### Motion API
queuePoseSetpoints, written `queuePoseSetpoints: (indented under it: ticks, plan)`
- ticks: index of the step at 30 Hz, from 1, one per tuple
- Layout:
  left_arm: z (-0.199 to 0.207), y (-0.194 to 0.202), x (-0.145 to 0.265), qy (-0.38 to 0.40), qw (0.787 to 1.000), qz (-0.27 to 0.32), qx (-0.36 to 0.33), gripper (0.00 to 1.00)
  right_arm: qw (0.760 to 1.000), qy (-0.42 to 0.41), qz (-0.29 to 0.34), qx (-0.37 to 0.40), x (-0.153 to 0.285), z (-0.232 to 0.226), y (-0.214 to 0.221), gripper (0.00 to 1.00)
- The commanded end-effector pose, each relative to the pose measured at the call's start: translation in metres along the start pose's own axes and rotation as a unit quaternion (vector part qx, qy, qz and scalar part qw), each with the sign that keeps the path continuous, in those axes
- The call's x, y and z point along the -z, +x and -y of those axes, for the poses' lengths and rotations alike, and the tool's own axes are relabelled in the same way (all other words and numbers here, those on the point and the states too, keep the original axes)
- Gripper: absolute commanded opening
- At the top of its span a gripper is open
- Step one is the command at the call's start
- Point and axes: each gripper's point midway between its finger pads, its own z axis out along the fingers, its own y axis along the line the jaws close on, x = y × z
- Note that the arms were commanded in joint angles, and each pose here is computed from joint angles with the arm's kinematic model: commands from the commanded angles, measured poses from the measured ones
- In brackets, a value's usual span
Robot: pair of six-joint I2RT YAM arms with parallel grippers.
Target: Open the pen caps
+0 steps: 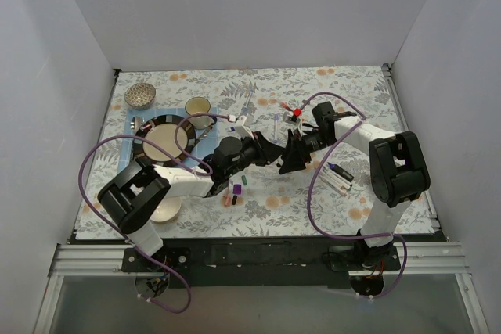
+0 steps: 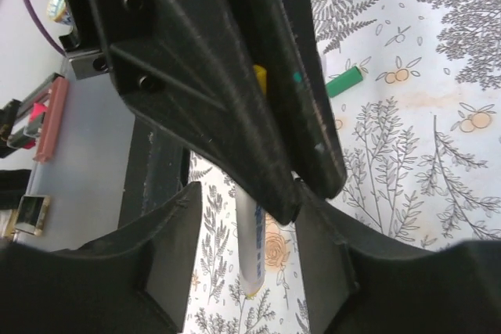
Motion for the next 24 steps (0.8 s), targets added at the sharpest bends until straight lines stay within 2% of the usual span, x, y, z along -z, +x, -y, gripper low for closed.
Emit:
queuePoseSetpoints:
  ticks: [1,3,4,5,9,10,11,15,21,24]
  plan:
    - [0.028,-0.013,-0.006,0.04,0.999,0.016,-0.01,0.0,0.999,-0.034,0.037,-0.009,0.001,-0.01,-0.01,0.51]
    - [0.027,-0.015,-0.007,0.035,0.999,0.021,-0.009,0.0,0.998,-0.044,0.045,-0.012,0.001,-0.012,-0.012,0.34]
    - [0.027,-0.018,-0.007,0.035,0.999,0.026,-0.009,0.0,0.998,-0.045,0.046,-0.014,0.001,-0.013,-0.012,0.22]
    - [0.027,-0.02,-0.007,0.032,0.999,0.031,-0.009,0.0,0.998,-0.046,0.046,-0.015,0.0,-0.013,-0.011,0.02]
    - [0.02,-0.062,-0.003,-0.014,0.994,0.111,-0.015,0.0,0.997,-0.056,0.05,-0.021,-0.001,-0.016,-0.009,0.01]
    - [0.011,-0.082,-0.001,-0.035,0.989,0.142,-0.019,0.0,0.997,-0.059,0.05,-0.021,-0.001,-0.018,-0.009,0.01]
    - [0.017,-0.104,0.002,-0.03,0.986,0.165,-0.017,0.0,0.997,-0.059,0.05,-0.022,-0.001,-0.018,-0.008,0.01]
    - [0.013,-0.181,0.013,-0.041,0.972,0.23,-0.025,0.0,0.997,-0.061,0.042,-0.018,-0.006,-0.021,-0.006,0.01]
    - [0.021,-0.247,0.032,-0.041,0.962,0.262,-0.067,0.0,0.998,-0.054,0.027,-0.023,-0.009,-0.018,-0.001,0.01]
    - [0.018,-0.258,0.043,-0.052,0.961,0.26,-0.081,0.0,0.999,-0.033,0.005,-0.018,-0.009,-0.011,0.004,0.01]
